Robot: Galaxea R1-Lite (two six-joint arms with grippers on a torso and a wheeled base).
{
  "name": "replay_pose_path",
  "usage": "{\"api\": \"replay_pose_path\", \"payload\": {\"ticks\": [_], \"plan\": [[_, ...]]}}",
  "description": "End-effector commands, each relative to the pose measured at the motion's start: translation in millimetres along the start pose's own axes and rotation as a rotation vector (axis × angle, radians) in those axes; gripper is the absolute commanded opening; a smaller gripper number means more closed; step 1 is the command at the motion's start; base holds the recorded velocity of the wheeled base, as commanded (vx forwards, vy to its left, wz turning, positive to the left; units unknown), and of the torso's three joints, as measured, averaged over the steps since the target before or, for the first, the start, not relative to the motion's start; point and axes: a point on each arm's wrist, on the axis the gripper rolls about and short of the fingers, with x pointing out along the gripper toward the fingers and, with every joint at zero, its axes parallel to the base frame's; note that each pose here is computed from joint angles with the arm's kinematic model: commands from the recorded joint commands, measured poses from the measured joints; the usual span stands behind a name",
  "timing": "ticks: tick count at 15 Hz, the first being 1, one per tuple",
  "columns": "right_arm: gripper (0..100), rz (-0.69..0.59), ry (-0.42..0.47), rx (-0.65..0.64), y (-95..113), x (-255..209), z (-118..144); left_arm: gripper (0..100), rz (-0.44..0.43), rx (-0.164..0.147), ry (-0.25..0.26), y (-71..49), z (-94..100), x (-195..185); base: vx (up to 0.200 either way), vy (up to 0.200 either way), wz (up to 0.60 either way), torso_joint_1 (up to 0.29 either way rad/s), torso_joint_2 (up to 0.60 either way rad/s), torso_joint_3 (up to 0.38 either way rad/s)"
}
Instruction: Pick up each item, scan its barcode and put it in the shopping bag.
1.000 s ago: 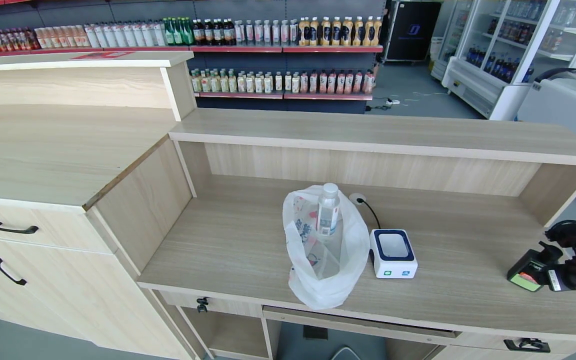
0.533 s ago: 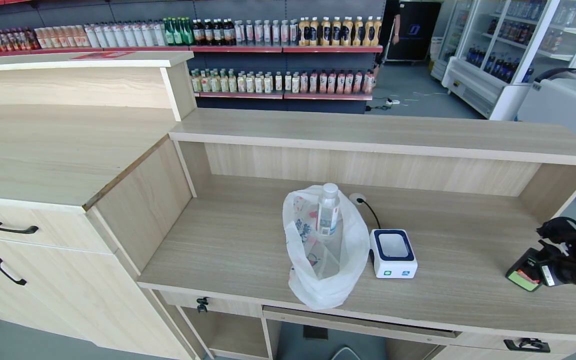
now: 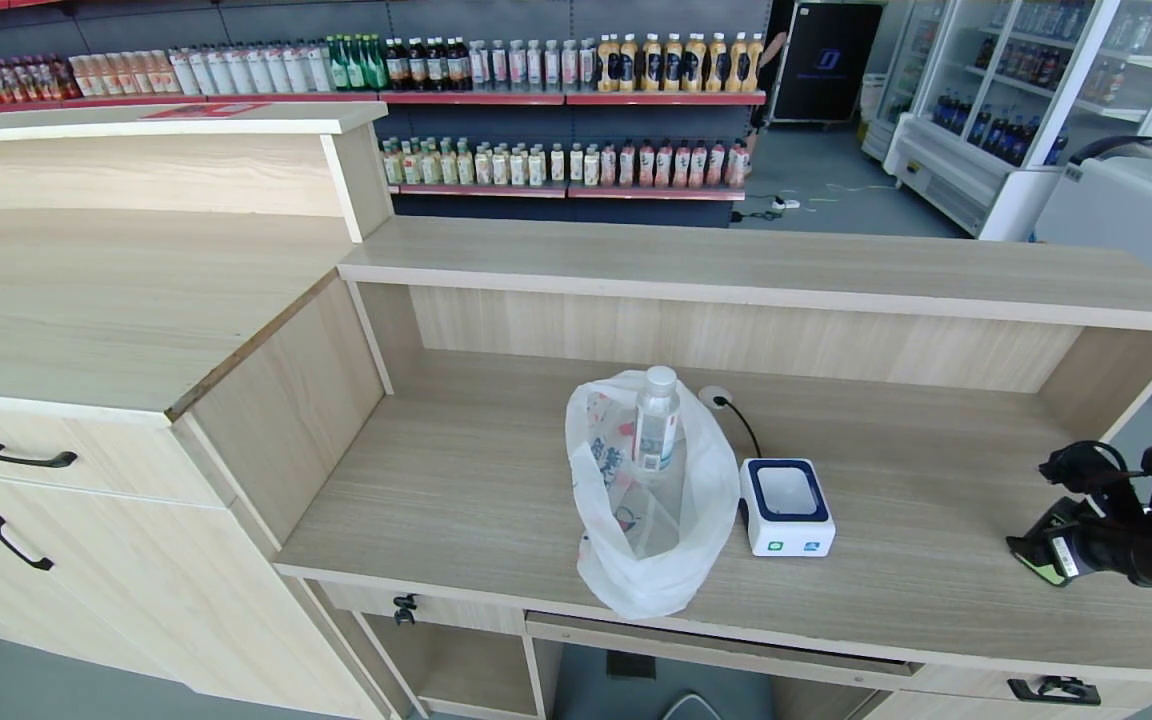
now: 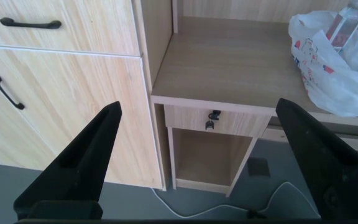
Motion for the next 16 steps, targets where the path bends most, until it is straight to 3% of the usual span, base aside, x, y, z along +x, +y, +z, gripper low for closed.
{"api": "replay_pose_path", "payload": {"ticks": [1, 5, 6, 12, 14, 16], "plan": [[100, 0.01, -0.004, -0.004, 3.9, 5.1, 1.2, 100, 0.0, -0.001, -0.001, 0.0, 0.0, 0.0, 0.0, 0.0, 0.0, 0.0, 0.0, 0.0], [100, 0.018, -0.012, -0.009, 7.2, 9.3, 4.6, 100, 0.0, -0.001, -0.001, 0.0, 0.0, 0.0, 0.0, 0.0, 0.0, 0.0, 0.0, 0.0], [0, 0.018, -0.014, -0.01, 7.6, 9.3, 5.1, 100, 0.0, 0.001, -0.001, 0.0, 0.0, 0.0, 0.0, 0.0, 0.0, 0.0, 0.0, 0.0], [0, 0.015, -0.033, -0.041, 10.8, 9.0, 13.2, 100, 0.0, -0.001, -0.001, 0.0, 0.0, 0.0, 0.0, 0.0, 0.0, 0.0, 0.0, 0.0], [0, -0.002, -0.054, -0.12, 7.6, 3.3, 19.8, 100, 0.0, 0.001, -0.001, 0.0, 0.0, 0.0, 0.0, 0.0, 0.0, 0.0, 0.0, 0.0], [0, -0.082, -0.128, -0.285, -5.9, -51.2, 44.2, 100, 0.0, 0.001, -0.001, 0.0, 0.0, 0.0, 0.0, 0.0, 0.0, 0.0, 0.0, 0.0]]}}
